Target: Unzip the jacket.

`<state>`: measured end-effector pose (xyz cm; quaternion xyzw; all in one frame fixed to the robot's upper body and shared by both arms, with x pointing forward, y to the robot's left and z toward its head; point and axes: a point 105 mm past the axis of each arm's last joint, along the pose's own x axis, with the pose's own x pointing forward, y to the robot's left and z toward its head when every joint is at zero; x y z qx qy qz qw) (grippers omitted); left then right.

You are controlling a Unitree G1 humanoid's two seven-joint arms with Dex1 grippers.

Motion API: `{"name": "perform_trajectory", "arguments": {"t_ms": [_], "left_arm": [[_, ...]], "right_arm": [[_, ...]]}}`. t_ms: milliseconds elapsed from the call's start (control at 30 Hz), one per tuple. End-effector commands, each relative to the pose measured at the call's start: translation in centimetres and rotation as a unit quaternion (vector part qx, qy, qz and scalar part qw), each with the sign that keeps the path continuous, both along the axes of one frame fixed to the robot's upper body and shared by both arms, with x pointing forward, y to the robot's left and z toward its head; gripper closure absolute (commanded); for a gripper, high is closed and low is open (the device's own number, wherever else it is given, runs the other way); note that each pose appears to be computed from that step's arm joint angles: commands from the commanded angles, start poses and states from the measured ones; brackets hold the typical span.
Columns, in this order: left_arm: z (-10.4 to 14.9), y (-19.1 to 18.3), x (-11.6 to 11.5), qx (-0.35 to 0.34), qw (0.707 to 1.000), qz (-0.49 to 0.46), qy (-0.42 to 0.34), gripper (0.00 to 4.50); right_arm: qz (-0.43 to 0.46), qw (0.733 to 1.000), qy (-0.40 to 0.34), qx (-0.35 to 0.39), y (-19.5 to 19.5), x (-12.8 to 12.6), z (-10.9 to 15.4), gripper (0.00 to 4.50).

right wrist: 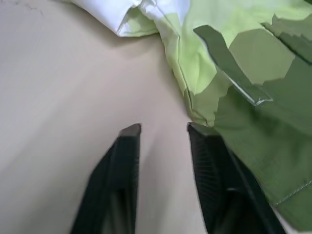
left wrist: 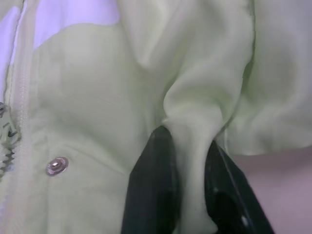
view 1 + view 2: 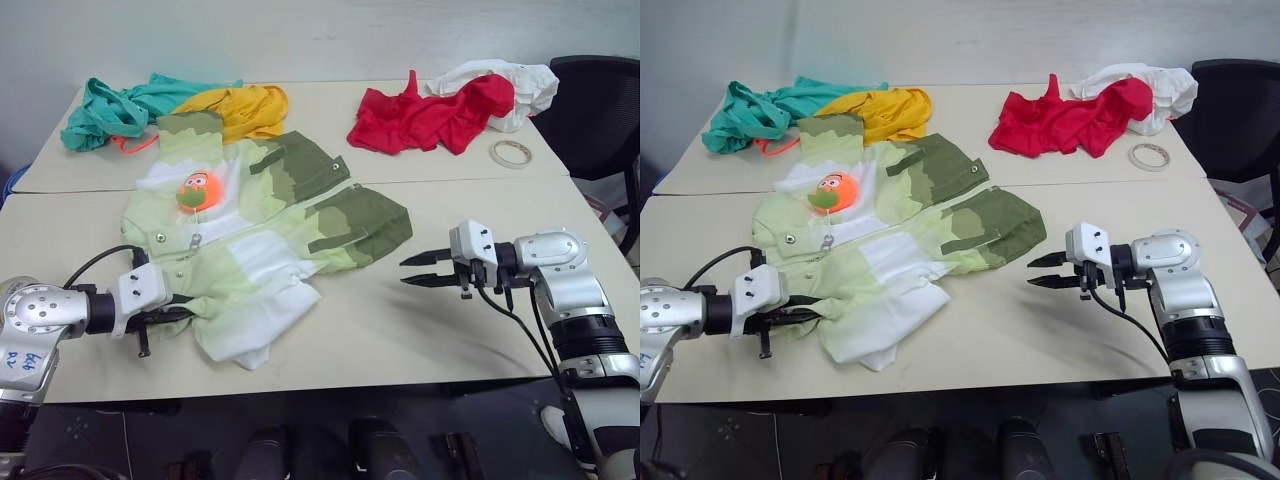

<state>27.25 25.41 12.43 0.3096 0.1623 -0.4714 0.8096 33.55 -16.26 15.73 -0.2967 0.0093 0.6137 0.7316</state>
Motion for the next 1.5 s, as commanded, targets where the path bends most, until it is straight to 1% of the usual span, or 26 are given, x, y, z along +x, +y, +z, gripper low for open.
{"name": "perform_trajectory", "arguments": {"t_ms": [33,67,133,167,200,267,333,400,467,533,567,600,700,733,800,867,900,933,1033,1100,1200,1267,1300,1400,1433,1500], "left_arm": [[0.5,0.2,-0.6,0.000,1.000,-0.002,-0.018,2.89],[0.3,0.3,-0.8,0.003,1.000,0.000,-0.015,2.60],[0.0,0.8,-0.8,0.014,1.000,0.010,-0.022,1.96],[-0.1,1.1,-0.8,0.020,0.999,0.016,-0.028,1.73],[-0.2,1.4,-0.7,0.030,0.999,0.021,-0.030,1.72],[-0.4,1.6,-0.7,0.043,0.998,0.025,-0.031,1.72],[-0.6,1.8,-0.4,0.052,0.998,0.035,-0.032,1.72],[-0.9,1.6,-0.3,0.058,0.997,0.038,-0.028,1.72],[-1.1,1.5,-0.3,0.065,0.997,0.038,-0.023,2.11],[-1.5,1.6,-0.3,0.076,0.996,0.037,-0.012,2.56],[-1.6,1.7,-0.3,0.081,0.996,0.038,-0.009,2.91],[-1.7,1.9,-0.2,0.085,0.995,0.041,-0.007,3.22],[-1.9,2.4,0.6,0.103,0.993,0.051,-0.015,4.10],[-1.8,2.4,0.9,0.104,0.993,0.053,-0.019,4.46],[-1.7,2.1,1.4,0.101,0.993,0.049,-0.023,4.50],[-1.7,1.7,1.7,0.091,0.995,0.038,-0.020,4.50],[-1.9,1.1,1.5,0.072,0.997,0.027,-0.004,4.50],[-1.9,0.5,1.2,0.053,0.998,0.012,0.012,4.50],[-2.1,-1.7,-0.1,0.019,0.996,-0.060,0.056,4.50],[-2.0,-2.7,-0.9,0.009,0.992,-0.103,0.072,4.50],[-1.9,-3.9,-1.7,-0.007,0.985,-0.156,0.073,4.50],[-2.1,-4.3,-2.1,-0.007,0.982,-0.176,0.072,4.50],[-2.2,-4.3,-2.3,-0.006,0.980,-0.185,0.071,4.50],[-2.5,-4.1,-2.4,-0.001,0.979,-0.193,0.068,4.50],[-2.7,-3.8,-2.3,0.003,0.980,-0.190,0.064,4.50],[-2.8,-3.4,-2.2,0.006,0.982,-0.178,0.062,4.50]], "right_arm": [[-0.002,0.999,-0.035,-0.007,0.7,1.1,0.8,1.92],[-0.002,0.999,-0.038,-0.015,0.8,1.5,0.7,1.56],[-0.017,0.996,-0.078,-0.048,1.3,3.2,0.8,0.90],[-0.022,0.994,-0.087,-0.060,1.7,4.0,0.7,0.62],[-0.026,0.993,-0.091,-0.066,2.2,4.6,0.6,0.29],[-0.034,0.993,-0.093,-0.070,2.8,5.5,0.3,0.29],[-0.084,0.982,-0.113,-0.125,2.9,7.3,-0.8,0.29],[-0.108,0.979,-0.113,-0.133,3.5,8.3,-1.3,0.29],[-0.121,0.977,-0.104,-0.139,3.8,8.8,-1.8,0.24],[-0.139,0.977,-0.063,-0.150,3.5,9.0,-2.6,0.62],[-0.148,0.977,-0.033,-0.149,3.4,9.0,-3.0,0.85],[-0.168,0.977,0.003,-0.134,3.2,9.1,-3.1,1.19],[-0.194,0.966,0.155,-0.073,3.2,8.3,-3.6,2.12],[-0.188,0.961,0.187,-0.077,2.9,7.8,-3.9,2.49],[-0.172,0.957,0.210,-0.104,1.8,6.9,-4.6,3.23],[-0.152,0.954,0.234,-0.111,1.0,5.9,-4.7,3.88],[-0.138,0.953,0.249,-0.108,0.7,5.4,-4.5,4.26],[-0.121,0.951,0.263,-0.108,0.4,4.7,-4.4,4.48],[-0.078,0.945,0.290,-0.129,-1.3,1.7,-4.0,4.48],[-0.054,0.939,0.312,-0.135,-2.2,-1.6,-3.6,4.48],[-0.009,0.923,0.360,-0.132,-2.8,-7.2,-2.7,4.48],[0.012,0.912,0.389,-0.129,-2.8,-10.3,-2.3,4.48],[0.015,0.908,0.398,-0.126,-2.8,-11.4,-2.2,4.48],[0.009,0.904,0.412,-0.114,-2.4,-13.8,-2.3,4.48],[-0.018,0.914,0.391,-0.104,-2.2,-13.6,-2.9,4.48],[-0.074,0.937,0.335,-0.068,-1.9,-12.1,-3.6,4.48]]}}
